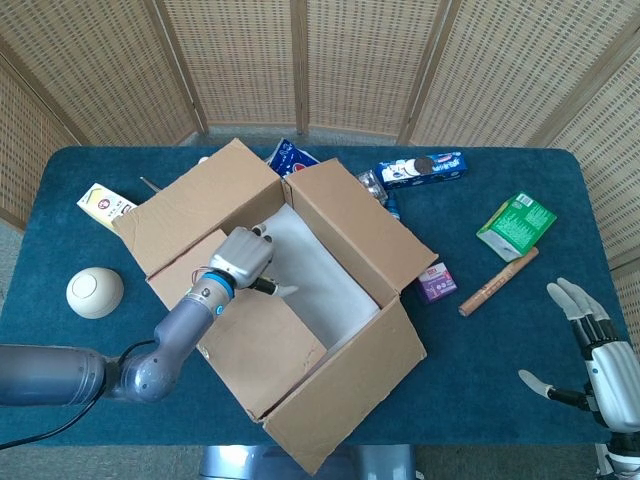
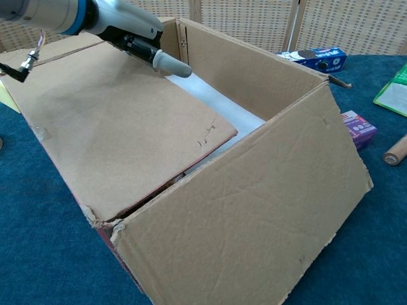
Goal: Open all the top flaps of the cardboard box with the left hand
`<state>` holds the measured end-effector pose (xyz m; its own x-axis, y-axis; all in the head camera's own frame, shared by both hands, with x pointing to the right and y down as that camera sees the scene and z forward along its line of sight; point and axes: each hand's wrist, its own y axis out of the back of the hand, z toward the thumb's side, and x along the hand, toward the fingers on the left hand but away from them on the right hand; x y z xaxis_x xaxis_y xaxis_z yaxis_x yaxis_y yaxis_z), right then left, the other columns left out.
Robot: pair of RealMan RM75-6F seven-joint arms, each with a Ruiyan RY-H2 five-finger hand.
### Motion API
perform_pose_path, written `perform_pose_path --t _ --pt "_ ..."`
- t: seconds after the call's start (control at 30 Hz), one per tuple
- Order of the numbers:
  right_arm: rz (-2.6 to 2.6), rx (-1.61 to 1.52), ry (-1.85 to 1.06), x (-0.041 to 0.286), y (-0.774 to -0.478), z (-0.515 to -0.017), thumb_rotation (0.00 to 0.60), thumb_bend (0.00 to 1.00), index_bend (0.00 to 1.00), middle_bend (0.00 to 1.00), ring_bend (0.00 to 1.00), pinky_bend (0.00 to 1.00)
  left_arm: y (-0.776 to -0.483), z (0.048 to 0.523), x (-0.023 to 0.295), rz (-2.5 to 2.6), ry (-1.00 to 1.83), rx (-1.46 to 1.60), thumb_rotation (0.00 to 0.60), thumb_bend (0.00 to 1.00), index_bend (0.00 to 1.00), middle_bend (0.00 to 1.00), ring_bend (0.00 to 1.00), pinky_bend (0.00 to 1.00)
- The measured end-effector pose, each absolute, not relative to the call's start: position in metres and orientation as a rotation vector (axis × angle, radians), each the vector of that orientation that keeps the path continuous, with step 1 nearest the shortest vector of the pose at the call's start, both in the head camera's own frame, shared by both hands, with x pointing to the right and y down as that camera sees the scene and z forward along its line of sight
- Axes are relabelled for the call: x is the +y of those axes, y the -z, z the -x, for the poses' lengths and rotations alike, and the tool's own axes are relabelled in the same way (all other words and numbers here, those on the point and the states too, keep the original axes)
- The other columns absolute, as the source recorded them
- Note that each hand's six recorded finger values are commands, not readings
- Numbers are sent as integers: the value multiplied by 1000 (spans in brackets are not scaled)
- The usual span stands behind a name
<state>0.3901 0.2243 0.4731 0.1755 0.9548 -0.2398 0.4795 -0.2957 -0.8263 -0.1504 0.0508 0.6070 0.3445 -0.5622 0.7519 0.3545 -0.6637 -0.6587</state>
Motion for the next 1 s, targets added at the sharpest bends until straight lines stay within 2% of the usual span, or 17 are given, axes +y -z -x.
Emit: perform_pose_path --t 0.1,0.17,0.33,0.57,1.0 --pt "1864 -1348 -1033 224 -473 -389 600 0 0 0 0 121 -600 156 51 1812 1438 183 78 0 751 523 303 410" --pt "1865 -1346 -1032 225 -473 -389 600 0 0 0 0 120 -595 159 51 1814 1437 184 74 0 751 588 394 440" --pt "1865 -1342 -1022 226 -471 -387 600 0 0 0 0 121 -584 166 53 1817 1428 183 73 0 751 636 483 488" --pt "1864 -1340 -1015 227 -470 -386 600 0 0 0 0 121 -568 170 55 1865 1408 213 71 0 751 677 531 513" --pt "1866 -1327 -1013 228 -471 -383 600 0 0 0 0 121 -535 179 45 1892 1360 291 75 0 751 685 537 517"
